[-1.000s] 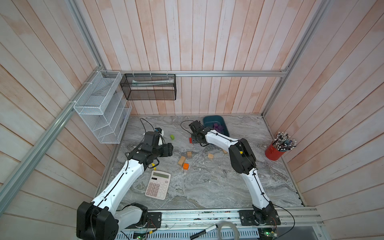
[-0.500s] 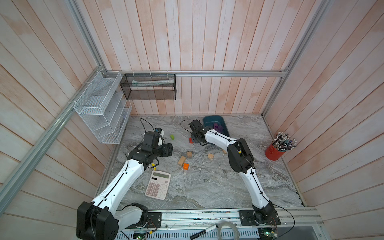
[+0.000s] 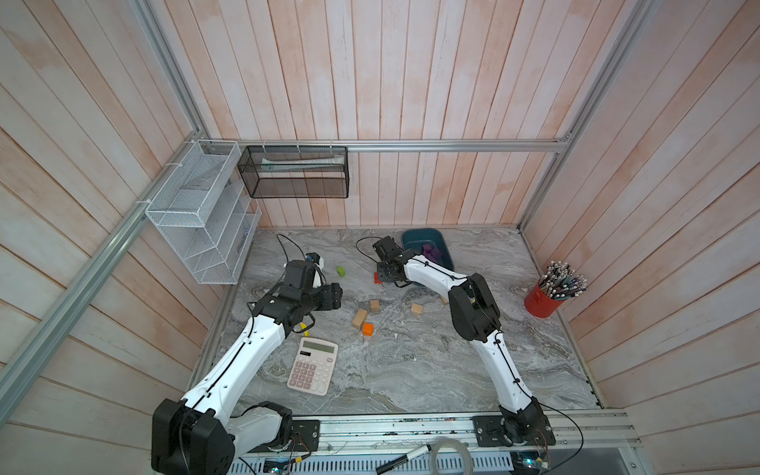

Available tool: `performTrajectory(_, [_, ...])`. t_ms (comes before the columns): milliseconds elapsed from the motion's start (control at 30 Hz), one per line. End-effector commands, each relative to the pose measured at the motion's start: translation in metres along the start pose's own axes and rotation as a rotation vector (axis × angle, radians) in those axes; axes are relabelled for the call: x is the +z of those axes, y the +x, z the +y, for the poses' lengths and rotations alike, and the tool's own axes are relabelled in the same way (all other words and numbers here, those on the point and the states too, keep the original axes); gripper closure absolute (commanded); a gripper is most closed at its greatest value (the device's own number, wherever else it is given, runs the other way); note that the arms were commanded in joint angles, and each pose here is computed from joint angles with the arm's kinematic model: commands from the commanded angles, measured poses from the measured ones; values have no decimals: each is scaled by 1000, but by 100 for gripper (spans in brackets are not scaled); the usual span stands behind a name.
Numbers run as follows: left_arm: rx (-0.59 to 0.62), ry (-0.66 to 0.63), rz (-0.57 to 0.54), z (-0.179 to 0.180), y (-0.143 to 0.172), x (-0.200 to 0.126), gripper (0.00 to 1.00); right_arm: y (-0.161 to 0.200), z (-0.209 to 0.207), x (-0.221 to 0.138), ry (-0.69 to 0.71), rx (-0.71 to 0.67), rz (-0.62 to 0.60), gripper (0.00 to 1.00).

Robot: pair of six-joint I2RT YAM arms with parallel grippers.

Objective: Pick purple bricks into the storage bin
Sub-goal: Pick up the building block from the center of the board.

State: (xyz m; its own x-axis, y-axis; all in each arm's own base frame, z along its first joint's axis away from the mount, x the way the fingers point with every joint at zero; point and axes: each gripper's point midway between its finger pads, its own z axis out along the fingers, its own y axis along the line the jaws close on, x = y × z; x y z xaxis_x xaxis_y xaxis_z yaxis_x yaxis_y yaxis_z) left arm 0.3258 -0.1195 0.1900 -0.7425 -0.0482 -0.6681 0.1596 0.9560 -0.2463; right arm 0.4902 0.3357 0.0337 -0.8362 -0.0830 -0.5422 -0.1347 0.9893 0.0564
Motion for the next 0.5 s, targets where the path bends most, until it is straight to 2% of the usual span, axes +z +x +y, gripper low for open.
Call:
performTrajectory(0, [10,2,5,2,5,3,19,-25,2,-34,-25,5,-46,78])
performTrajectory(467, [8,-2,13,3,6,5,19,-83,-2,-124,-74,35,-221,77])
